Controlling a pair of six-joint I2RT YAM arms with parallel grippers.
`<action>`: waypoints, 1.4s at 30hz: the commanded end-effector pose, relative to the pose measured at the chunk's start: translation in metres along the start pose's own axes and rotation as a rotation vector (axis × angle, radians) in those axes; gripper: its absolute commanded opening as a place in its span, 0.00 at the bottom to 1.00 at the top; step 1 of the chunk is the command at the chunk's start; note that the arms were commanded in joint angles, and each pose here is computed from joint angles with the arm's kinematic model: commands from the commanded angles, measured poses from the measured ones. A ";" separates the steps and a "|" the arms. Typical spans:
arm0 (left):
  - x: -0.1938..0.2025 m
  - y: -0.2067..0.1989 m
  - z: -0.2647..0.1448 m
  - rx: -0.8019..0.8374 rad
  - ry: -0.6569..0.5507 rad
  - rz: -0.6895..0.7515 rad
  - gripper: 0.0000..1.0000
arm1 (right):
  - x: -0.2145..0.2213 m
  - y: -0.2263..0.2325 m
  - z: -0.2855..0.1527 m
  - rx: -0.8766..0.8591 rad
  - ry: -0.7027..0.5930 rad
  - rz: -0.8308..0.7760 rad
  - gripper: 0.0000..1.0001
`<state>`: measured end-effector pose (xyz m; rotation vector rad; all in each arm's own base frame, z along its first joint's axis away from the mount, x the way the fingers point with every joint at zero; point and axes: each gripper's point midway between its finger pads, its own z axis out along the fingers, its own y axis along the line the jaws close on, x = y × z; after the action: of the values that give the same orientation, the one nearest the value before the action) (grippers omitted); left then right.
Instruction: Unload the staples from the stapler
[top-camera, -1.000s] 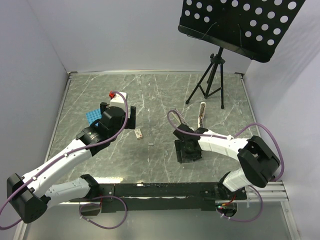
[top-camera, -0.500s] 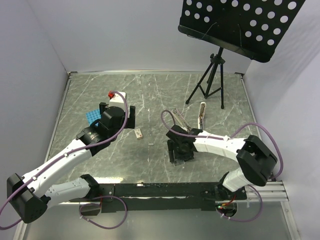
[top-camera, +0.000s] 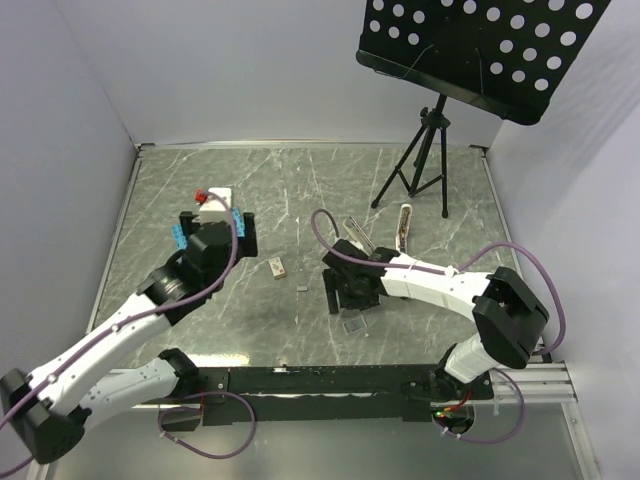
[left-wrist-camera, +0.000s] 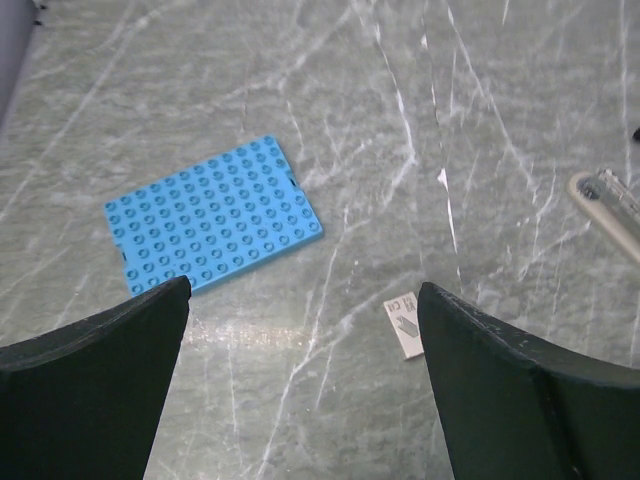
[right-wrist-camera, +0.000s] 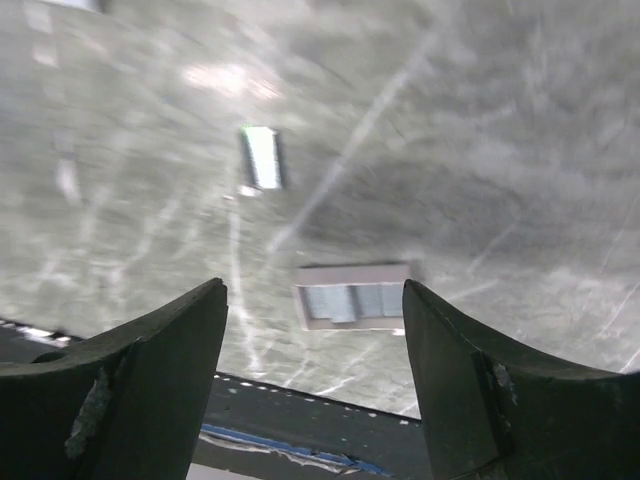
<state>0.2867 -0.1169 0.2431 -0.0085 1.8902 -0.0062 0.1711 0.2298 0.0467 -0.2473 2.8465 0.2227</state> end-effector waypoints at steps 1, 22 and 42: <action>-0.035 0.019 -0.020 -0.027 -0.155 -0.113 0.99 | -0.028 0.019 -0.012 -0.038 -0.070 -0.069 0.74; -0.038 0.020 -0.024 -0.005 -0.187 -0.101 0.99 | -0.045 0.039 0.032 -0.033 -0.041 -0.167 0.56; -0.036 0.018 -0.021 -0.005 -0.173 -0.094 0.99 | -0.033 0.038 0.040 0.021 -0.012 -0.214 0.32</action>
<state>0.2753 -0.0970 0.2670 -0.0830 1.7539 -0.0420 0.2036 0.2699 0.0158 -0.5175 2.8103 0.1635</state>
